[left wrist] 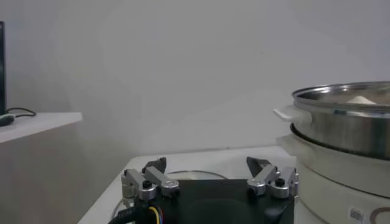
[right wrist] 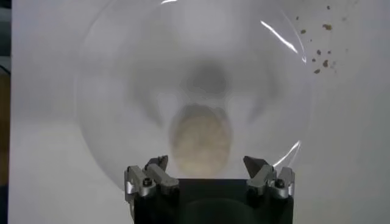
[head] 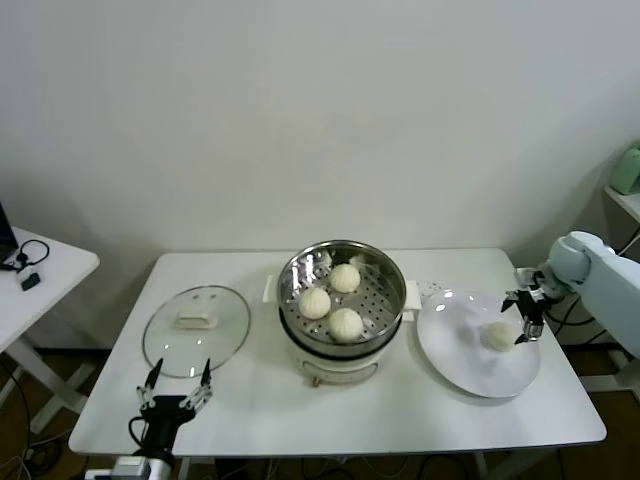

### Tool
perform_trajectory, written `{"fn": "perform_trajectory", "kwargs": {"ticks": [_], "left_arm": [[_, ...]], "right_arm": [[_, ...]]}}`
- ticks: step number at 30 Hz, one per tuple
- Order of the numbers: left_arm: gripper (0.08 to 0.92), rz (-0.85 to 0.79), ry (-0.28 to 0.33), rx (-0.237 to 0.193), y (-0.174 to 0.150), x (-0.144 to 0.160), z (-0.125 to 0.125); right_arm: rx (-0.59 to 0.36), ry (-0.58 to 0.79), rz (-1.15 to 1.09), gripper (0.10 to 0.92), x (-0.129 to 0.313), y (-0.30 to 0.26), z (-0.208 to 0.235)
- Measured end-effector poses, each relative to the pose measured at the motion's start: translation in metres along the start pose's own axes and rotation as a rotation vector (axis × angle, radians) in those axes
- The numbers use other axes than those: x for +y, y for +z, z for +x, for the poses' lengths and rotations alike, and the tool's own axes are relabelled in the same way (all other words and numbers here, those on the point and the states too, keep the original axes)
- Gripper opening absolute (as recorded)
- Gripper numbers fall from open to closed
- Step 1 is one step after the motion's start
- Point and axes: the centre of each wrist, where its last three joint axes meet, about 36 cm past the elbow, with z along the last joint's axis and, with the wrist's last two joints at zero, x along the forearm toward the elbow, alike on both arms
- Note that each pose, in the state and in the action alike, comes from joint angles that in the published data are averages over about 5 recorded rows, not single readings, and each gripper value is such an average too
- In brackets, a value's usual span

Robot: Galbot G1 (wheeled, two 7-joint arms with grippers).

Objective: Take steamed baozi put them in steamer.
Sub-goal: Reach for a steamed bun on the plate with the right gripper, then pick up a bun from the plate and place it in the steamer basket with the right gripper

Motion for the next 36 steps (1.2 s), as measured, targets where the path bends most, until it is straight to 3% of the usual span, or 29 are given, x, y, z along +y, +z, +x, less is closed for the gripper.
{"fn": "perform_trajectory", "kwargs": {"ticks": [20, 28, 36], "left_arm": [[0.823, -0.002, -0.007, 0.005, 0.0, 0.002, 0.001], [0.823, -0.002, -0.009, 0.007, 0.001, 0.002, 0.001], [0.823, -0.003, -0.014, 0.008, 0.001, 0.004, 0.002]], "right_arm": [[0.01, -0.045, -0.004, 0.82, -0.005, -0.008, -0.028], [0.019, -0.046, -0.002, 0.736, -0.005, -0.006, -0.03], [0.014, -0.041, -0.004, 0.722, -0.007, -0.007, -0.029]]}}
